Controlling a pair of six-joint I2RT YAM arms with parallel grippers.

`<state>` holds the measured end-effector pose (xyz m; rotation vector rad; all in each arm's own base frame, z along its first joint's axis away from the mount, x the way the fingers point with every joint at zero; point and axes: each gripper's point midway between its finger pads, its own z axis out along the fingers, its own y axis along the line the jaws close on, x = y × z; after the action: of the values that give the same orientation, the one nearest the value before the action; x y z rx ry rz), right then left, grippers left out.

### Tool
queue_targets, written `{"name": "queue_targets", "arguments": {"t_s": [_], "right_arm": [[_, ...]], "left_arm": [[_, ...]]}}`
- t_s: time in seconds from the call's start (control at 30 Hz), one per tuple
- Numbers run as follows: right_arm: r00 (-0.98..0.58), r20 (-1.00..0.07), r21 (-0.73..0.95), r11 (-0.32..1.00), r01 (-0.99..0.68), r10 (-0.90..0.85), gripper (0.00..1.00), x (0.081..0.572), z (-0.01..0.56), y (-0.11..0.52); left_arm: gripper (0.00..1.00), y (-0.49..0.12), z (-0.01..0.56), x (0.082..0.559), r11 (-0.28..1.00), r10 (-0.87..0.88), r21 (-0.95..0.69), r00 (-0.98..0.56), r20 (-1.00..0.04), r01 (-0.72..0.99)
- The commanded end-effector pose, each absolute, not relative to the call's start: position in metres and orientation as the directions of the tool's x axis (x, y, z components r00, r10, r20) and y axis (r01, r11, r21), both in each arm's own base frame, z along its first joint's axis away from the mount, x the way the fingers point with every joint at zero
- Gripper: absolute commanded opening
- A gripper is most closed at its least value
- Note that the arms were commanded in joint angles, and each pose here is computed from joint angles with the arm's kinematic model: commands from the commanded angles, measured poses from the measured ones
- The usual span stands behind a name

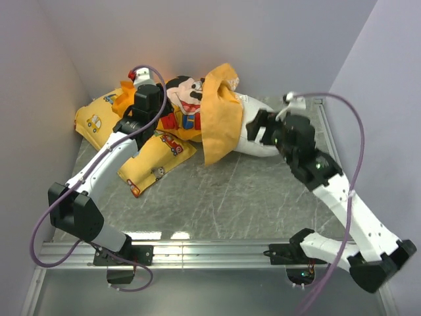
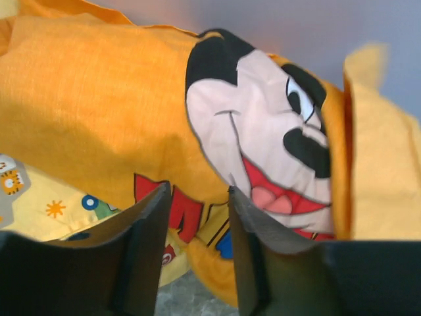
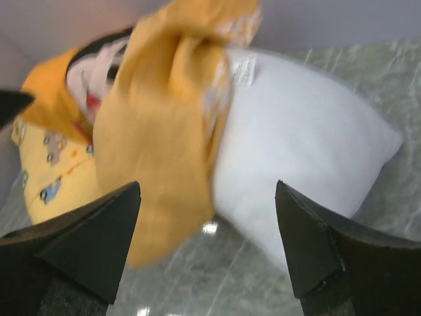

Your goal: Remove the pillowcase from the pillow

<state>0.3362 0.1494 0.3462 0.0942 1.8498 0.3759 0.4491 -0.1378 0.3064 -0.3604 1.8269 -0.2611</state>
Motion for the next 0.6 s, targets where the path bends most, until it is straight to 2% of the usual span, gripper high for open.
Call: {"name": "queue_targets", "arguments": {"t_s": [0.0, 0.03, 0.07, 0.2, 0.37, 0.57], "right_arm": [[-0.4, -0.881, 0.294, 0.955, -0.048, 0.251, 0.9, 0.317, 0.275, 0.145], [-0.446, -0.863, 0.282, 0.959, -0.035, 0.237, 0.91, 0.31, 0.239, 0.143], [-0.451, -0.856, 0.297, 0.954, -0.028, 0.253, 0.91, 0.309, 0.229, 0.143], [-0.468, -0.849, 0.268, 0.963, 0.02, 0.246, 0.91, 0.318, 0.194, 0.141], [-0.403, -0.871, 0.304, 0.953, 0.009, 0.282, 0.92, 0.314, 0.225, 0.136], [-0.325, -0.895, 0.326, 0.945, -0.012, 0.305, 0.92, 0.297, 0.271, 0.127]], "left_arm": [[0.48, -0.153, 0.33, 0.45, 0.905, -0.42, -0.426, -0.224, -0.88, -0.024], [0.52, -0.155, 0.334, 0.448, 0.901, -0.425, -0.435, -0.22, -0.878, -0.007], [0.58, -0.157, 0.336, 0.447, 0.897, -0.429, -0.442, -0.223, -0.875, 0.007], [0.69, -0.171, 0.335, 0.436, 0.884, -0.431, -0.462, -0.26, -0.864, 0.074], [0.77, -0.2, 0.328, 0.417, 0.872, -0.389, -0.457, -0.319, -0.865, 0.176], [0.81, -0.263, 0.311, 0.397, 0.855, -0.305, -0.425, -0.374, -0.876, 0.298]]}}
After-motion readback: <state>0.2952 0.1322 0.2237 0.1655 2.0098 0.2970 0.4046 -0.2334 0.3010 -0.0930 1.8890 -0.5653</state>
